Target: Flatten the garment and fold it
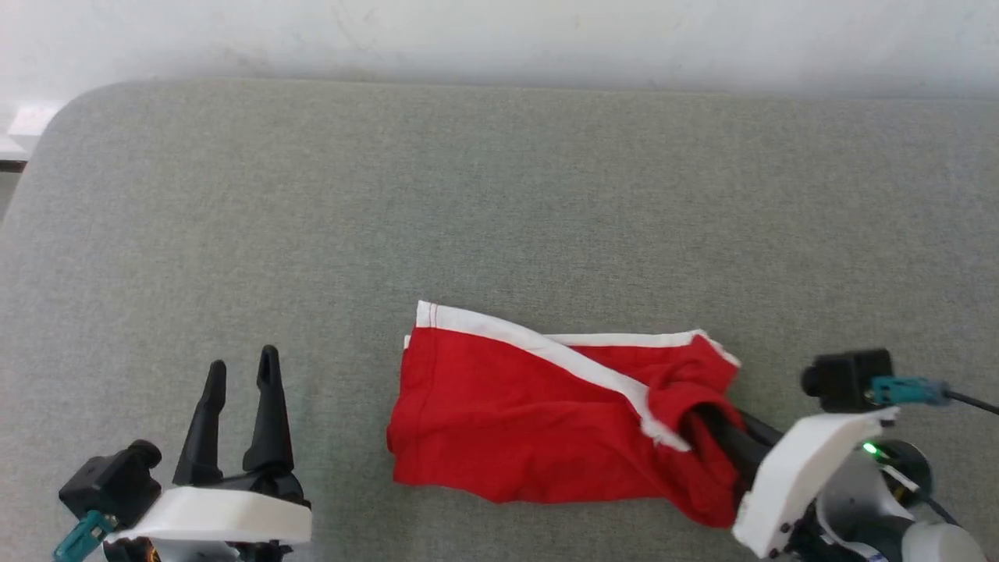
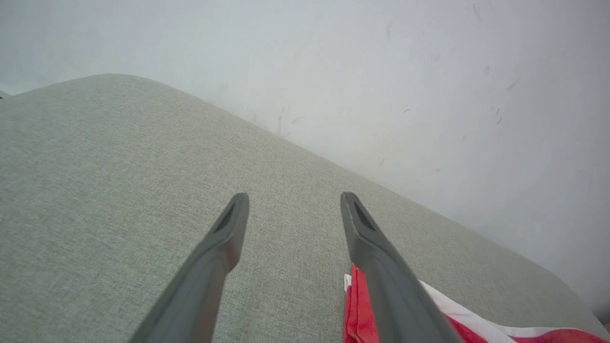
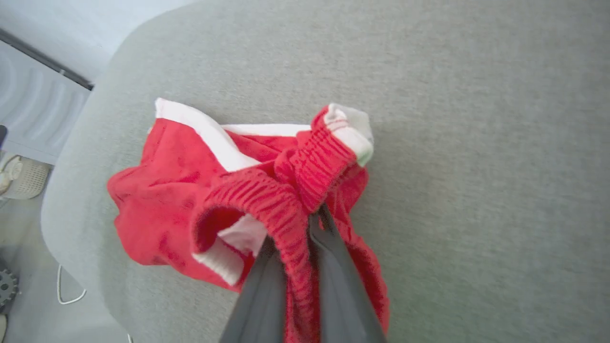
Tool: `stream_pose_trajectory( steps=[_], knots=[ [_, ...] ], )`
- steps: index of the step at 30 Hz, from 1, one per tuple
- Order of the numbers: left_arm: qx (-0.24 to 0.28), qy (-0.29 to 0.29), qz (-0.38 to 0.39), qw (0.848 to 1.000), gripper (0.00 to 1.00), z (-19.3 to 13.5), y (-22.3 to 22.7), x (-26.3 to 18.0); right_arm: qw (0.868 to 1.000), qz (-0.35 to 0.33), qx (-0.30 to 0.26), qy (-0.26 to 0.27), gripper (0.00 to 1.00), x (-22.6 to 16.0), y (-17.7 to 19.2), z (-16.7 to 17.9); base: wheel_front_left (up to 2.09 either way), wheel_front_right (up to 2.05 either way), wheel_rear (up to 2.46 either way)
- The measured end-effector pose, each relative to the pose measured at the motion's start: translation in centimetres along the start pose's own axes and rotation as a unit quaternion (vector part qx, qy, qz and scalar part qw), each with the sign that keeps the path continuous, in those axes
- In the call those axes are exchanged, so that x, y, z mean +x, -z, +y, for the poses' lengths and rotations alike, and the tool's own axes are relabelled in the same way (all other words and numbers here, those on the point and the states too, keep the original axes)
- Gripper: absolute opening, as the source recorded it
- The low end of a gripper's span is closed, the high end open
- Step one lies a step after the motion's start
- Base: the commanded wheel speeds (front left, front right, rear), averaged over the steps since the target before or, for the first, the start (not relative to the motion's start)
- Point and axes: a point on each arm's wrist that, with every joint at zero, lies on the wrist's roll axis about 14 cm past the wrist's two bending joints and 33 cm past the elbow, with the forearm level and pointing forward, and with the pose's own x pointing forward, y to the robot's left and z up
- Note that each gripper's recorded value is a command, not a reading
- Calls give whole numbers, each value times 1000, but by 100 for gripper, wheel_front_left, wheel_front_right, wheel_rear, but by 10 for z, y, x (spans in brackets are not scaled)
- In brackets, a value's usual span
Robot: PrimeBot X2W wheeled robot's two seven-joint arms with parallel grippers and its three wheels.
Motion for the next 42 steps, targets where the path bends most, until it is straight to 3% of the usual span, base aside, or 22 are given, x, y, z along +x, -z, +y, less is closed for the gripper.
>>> stream_pose_trajectory(
  steps=[11, 17, 27, 37, 38, 40, 41, 42],
  knots=[
    [3, -18, -17, 1000, 100, 9, -9, -11, 985, 16, -49, -164, 0, 10, -18, 104, 0, 0, 0],
    [5, -25, -24, 999, 100, 13, -14, -17, 972, 33, -89, -216, 0, 25, -12, 143, 0, 0, 0],
    [6, -37, -23, 999, 100, 18, -13, -24, 958, 82, -154, -229, 0, 70, 14, 161, 0, 0, 0],
    [3, -45, -22, 999, 100, 19, -12, -29, 943, 140, -215, -211, 0, 105, 45, 155, 0, 0, 0],
    [3, -46, -22, 999, 100, 19, -13, -29, 941, 147, -221, -211, 3, 106, 49, 155, 0, 0, 0],
    [3, -48, -22, 999, 100, 20, -12, -31, 937, 158, -230, -212, 39, 108, 54, 156, 0, 0, 0],
    [3, -48, -21, 999, 100, 20, -12, -31, 935, 161, -231, -214, 79, 108, 55, 157, 0, 0, 0],
    [2, -47, -19, 999, 100, 19, -11, -32, 934, 163, -232, -216, 100, 107, 56, 159, 0, 0, 0]
  ],
)
